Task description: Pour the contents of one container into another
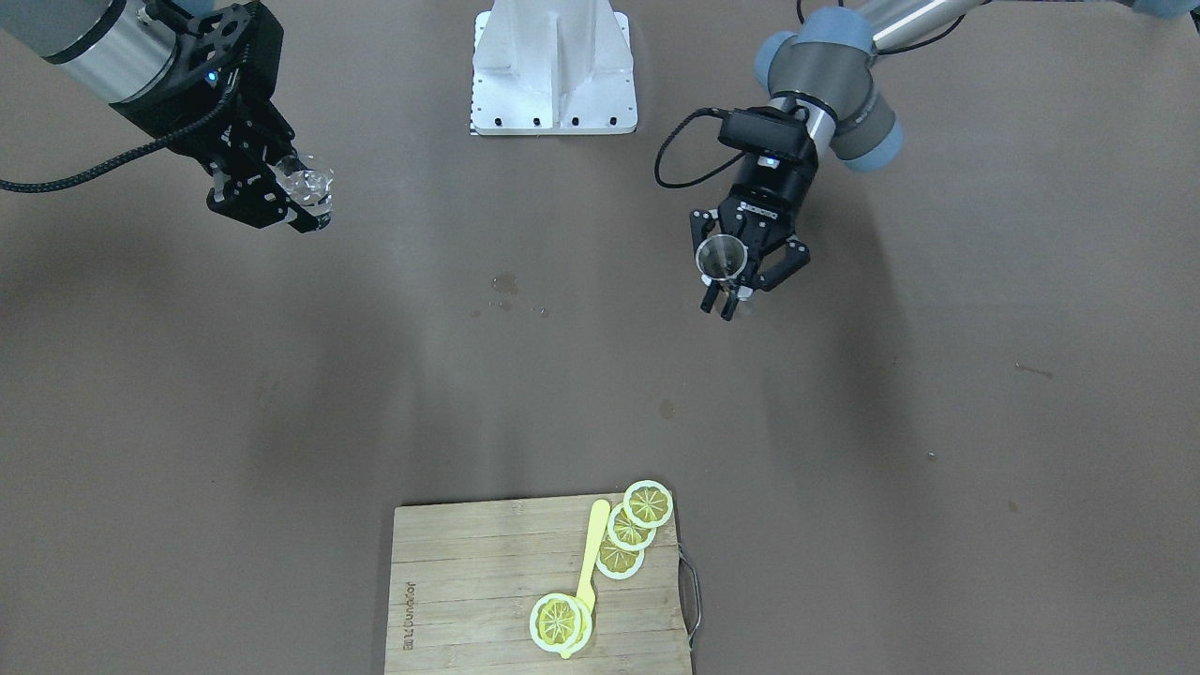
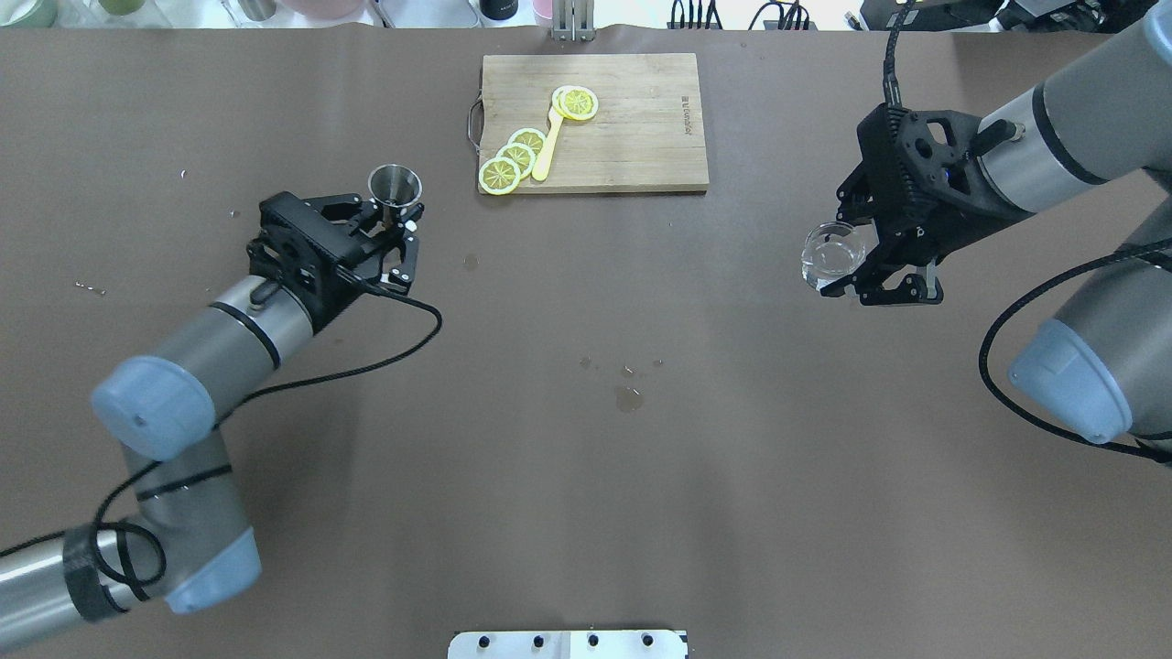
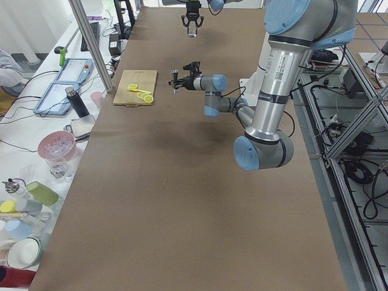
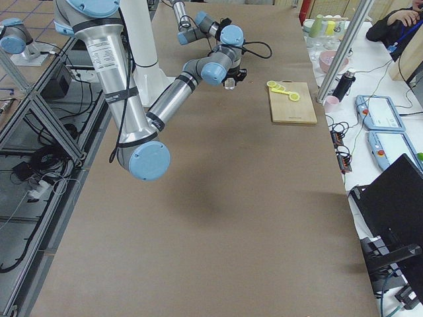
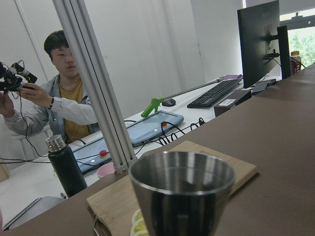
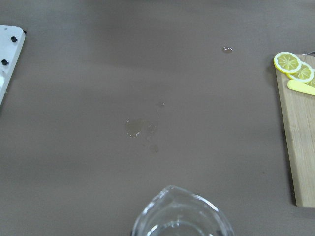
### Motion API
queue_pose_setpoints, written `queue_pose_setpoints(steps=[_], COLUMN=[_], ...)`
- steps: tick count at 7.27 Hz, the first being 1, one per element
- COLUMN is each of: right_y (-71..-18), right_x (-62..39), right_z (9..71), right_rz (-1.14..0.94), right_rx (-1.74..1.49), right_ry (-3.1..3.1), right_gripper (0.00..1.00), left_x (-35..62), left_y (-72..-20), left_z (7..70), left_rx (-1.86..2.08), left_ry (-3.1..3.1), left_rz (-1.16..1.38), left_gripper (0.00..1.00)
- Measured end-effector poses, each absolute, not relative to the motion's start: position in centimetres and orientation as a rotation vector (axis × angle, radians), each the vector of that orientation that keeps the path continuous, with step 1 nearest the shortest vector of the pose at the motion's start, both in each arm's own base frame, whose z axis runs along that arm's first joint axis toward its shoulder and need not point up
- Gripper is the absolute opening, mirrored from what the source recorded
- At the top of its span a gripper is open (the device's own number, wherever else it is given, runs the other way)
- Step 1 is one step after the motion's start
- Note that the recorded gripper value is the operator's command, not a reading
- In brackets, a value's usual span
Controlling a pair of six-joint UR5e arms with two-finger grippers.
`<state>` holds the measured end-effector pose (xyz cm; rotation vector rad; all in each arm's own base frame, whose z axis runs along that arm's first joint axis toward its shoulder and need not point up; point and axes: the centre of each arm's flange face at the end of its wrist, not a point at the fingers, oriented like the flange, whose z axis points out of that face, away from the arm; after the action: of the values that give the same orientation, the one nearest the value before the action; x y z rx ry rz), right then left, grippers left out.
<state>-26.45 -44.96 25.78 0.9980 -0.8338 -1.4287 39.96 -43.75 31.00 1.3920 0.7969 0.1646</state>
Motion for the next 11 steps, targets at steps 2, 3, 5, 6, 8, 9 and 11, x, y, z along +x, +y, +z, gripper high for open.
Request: queue_pose_setpoints(steps=[2,3,5,6,8,9,11], right_y=[-46.5,-47.7,-50.6,-52.0,-54.2,-55.2,-57.5], right_x=[-26.7,-26.8,-26.5,-26.1,-25.7,-26.0,-27.2], right_z=[29.3,31.1,35.6,37.9,41.8,43.1,44.7], right_rz=[-1.424,-1.419,-1.405,-1.396,-1.384,-1.379,-1.356], right_rx=[1.015,1.016,1.021,1.024,1.018,1.012,1.002], right_ry=[-0.847,-0.86,-0.891,-0.907,-0.93,-0.933,-0.943], right_gripper=[0.0,0.0,0.0,0.0,0.0,0.0,0.0], left_x=[32.8,30.7,27.8,26.4,24.3,23.4,22.3], left_y=[-48.6,-49.4,-48.6,-47.7,-46.3,-45.8,-44.9], left_z=[34.6,35.9,40.8,43.5,47.2,48.7,51.6], left_rx=[1.3,1.262,1.211,1.186,1.14,1.118,1.112], left_ry=[0.829,0.847,0.863,0.866,0.845,0.824,0.739], left_rz=[0.148,0.117,0.061,0.04,0.03,0.024,-0.029], left_gripper=[0.0,0.0,0.0,0.0,0.0,0.0,0.0])
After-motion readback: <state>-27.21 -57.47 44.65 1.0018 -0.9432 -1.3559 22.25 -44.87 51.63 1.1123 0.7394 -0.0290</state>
